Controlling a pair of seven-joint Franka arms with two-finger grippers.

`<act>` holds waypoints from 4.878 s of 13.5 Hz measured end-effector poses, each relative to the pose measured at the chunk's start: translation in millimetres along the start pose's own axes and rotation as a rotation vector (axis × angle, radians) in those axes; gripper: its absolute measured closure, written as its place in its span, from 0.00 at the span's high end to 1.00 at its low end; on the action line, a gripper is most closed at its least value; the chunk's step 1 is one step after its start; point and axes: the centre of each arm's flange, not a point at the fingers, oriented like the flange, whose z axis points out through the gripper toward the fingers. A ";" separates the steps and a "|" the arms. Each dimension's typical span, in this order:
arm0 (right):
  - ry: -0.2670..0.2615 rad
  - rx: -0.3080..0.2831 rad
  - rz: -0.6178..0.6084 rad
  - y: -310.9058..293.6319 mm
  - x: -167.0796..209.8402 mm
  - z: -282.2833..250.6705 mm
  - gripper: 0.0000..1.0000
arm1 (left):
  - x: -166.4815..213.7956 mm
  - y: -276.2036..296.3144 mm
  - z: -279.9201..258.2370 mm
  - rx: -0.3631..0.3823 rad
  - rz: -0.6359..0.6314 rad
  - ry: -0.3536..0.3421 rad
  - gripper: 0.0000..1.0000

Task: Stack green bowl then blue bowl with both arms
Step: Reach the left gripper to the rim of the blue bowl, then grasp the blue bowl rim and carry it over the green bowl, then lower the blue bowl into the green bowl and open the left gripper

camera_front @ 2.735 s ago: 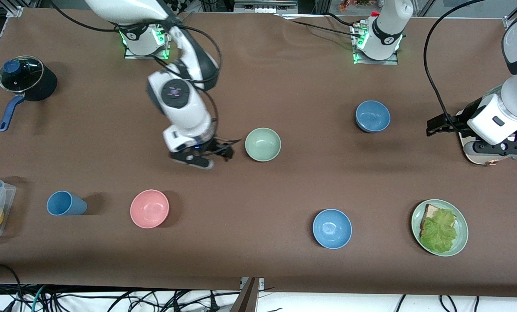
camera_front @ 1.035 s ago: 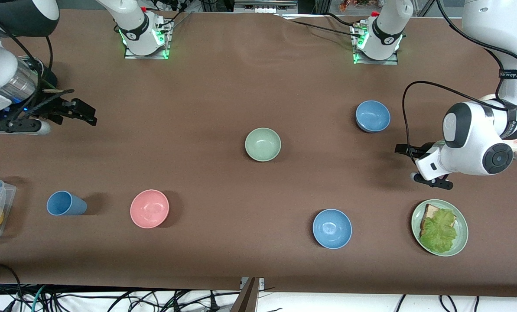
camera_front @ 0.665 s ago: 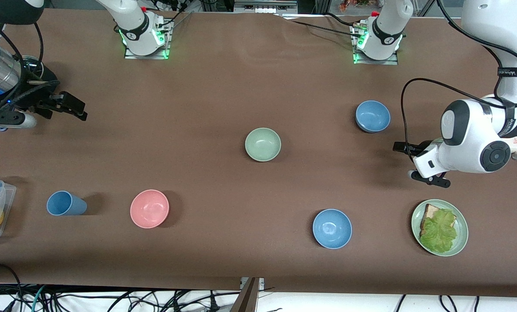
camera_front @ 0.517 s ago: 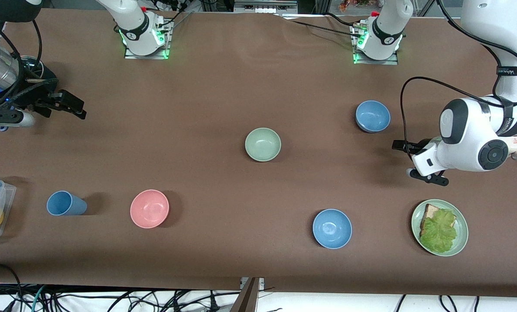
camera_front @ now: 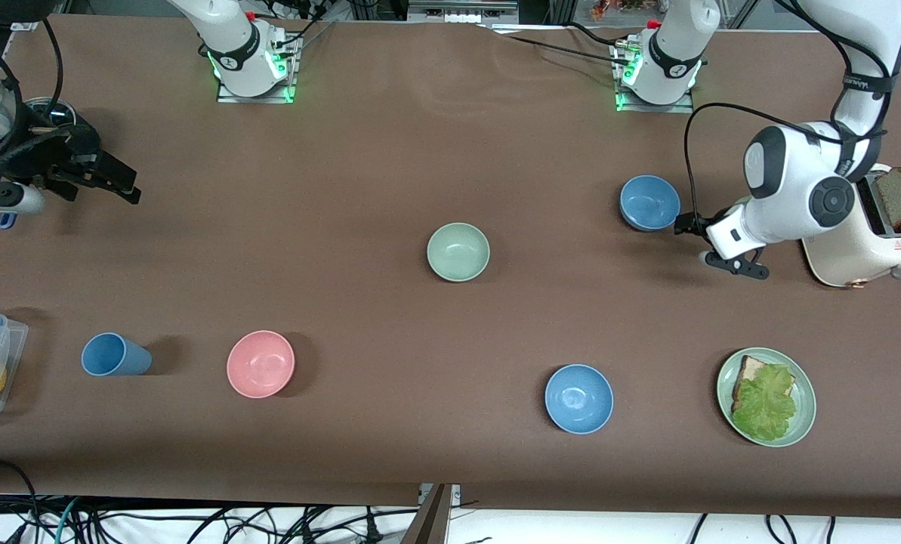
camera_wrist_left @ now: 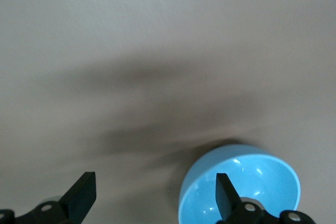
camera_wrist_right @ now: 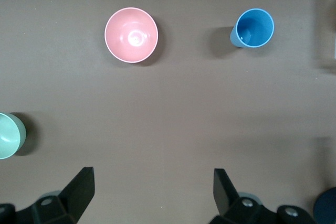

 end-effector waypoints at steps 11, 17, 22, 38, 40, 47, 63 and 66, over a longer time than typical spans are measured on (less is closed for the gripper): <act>-0.023 -0.032 -0.102 -10.0 5.9 14.4 1.00 | -54.0 -6.5 51.8 -0.096 -0.100 0.043 0.69; -0.021 -0.035 -0.144 -8.7 6.2 13.1 1.00 | -56.3 -6.5 54.8 -0.090 -0.102 0.049 0.10; -0.022 -0.035 -0.144 -8.6 6.1 13.1 1.00 | -46.7 3.7 29.1 -0.127 -0.110 0.073 0.05; -0.024 -0.036 -0.143 -8.2 6.0 13.4 1.00 | 100.3 352.2 -51.6 -0.166 -0.382 0.167 0.05; -0.024 -0.036 -0.143 -8.2 5.9 13.3 1.00 | 104.8 379.2 -34.4 -0.121 -0.390 0.167 0.05; -0.025 -0.036 -0.139 -6.2 6.2 13.4 1.00 | 105.1 401.4 1.8 -0.095 -0.395 0.135 0.05; -0.028 -0.036 -0.138 -5.1 6.5 14.4 1.00 | 123.1 408.0 -17.1 -0.090 -0.467 0.173 0.63; -0.029 -0.036 -0.137 -5.0 6.5 14.4 1.00 | 138.7 382.1 -88.9 -0.077 -0.504 0.158 0.92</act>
